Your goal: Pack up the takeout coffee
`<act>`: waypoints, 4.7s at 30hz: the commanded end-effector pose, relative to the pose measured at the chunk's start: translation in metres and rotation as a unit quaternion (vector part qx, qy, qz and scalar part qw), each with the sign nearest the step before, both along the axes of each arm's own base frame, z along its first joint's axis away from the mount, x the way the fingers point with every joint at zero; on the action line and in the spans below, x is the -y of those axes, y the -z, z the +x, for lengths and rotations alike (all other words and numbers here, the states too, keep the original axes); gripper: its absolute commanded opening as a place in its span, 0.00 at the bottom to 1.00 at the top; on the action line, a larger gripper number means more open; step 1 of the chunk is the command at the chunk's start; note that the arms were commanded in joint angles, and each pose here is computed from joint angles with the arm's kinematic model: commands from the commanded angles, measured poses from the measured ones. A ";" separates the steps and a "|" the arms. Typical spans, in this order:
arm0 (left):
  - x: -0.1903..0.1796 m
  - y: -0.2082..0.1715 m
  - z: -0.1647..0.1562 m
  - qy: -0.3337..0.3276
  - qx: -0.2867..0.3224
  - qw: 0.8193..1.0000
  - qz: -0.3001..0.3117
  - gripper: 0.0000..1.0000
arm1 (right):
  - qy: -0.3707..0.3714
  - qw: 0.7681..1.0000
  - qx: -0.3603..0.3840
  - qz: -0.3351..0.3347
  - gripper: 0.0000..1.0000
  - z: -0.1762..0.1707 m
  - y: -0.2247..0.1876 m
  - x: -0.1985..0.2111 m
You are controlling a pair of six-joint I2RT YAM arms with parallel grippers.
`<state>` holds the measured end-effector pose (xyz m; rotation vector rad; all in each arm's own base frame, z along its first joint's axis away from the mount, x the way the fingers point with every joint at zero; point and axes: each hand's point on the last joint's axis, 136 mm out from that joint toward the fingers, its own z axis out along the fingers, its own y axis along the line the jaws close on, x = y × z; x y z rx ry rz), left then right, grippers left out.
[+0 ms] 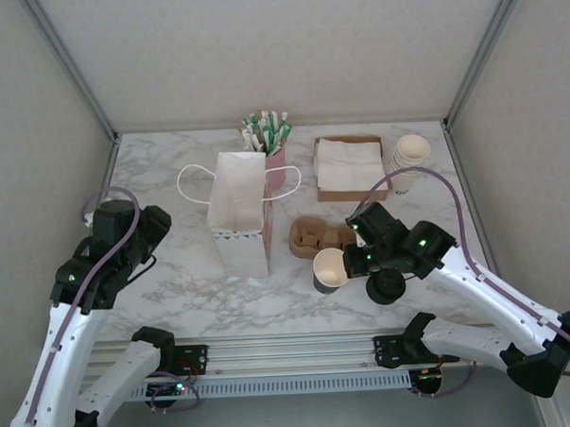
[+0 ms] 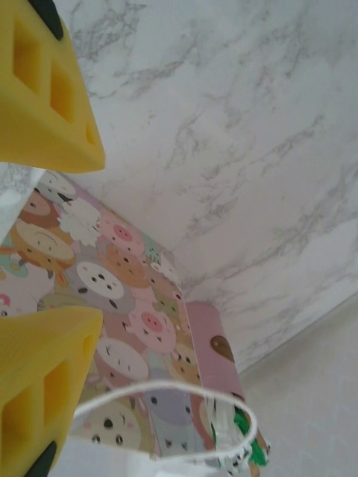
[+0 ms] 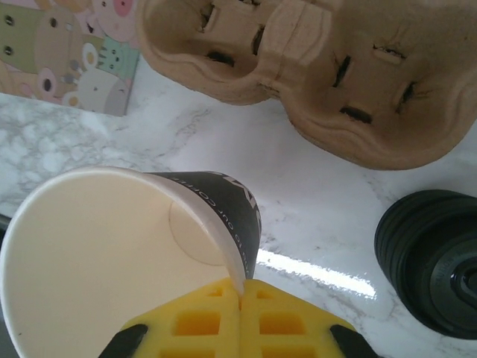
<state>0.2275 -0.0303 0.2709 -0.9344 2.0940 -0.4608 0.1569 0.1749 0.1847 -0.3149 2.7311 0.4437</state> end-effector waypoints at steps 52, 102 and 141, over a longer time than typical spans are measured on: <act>0.011 0.089 -0.035 -0.009 -0.086 0.994 -0.070 0.49 | 0.078 0.995 0.017 -0.062 0.14 0.013 0.068 0.019; 0.009 0.100 -0.036 -0.015 -0.095 0.993 -0.067 0.54 | 0.363 0.921 -0.144 -0.013 0.85 -0.008 0.114 0.114; 0.008 0.084 -0.022 -0.020 -0.076 0.995 -0.059 0.55 | 0.349 0.927 -0.134 0.026 0.66 -0.010 0.094 0.108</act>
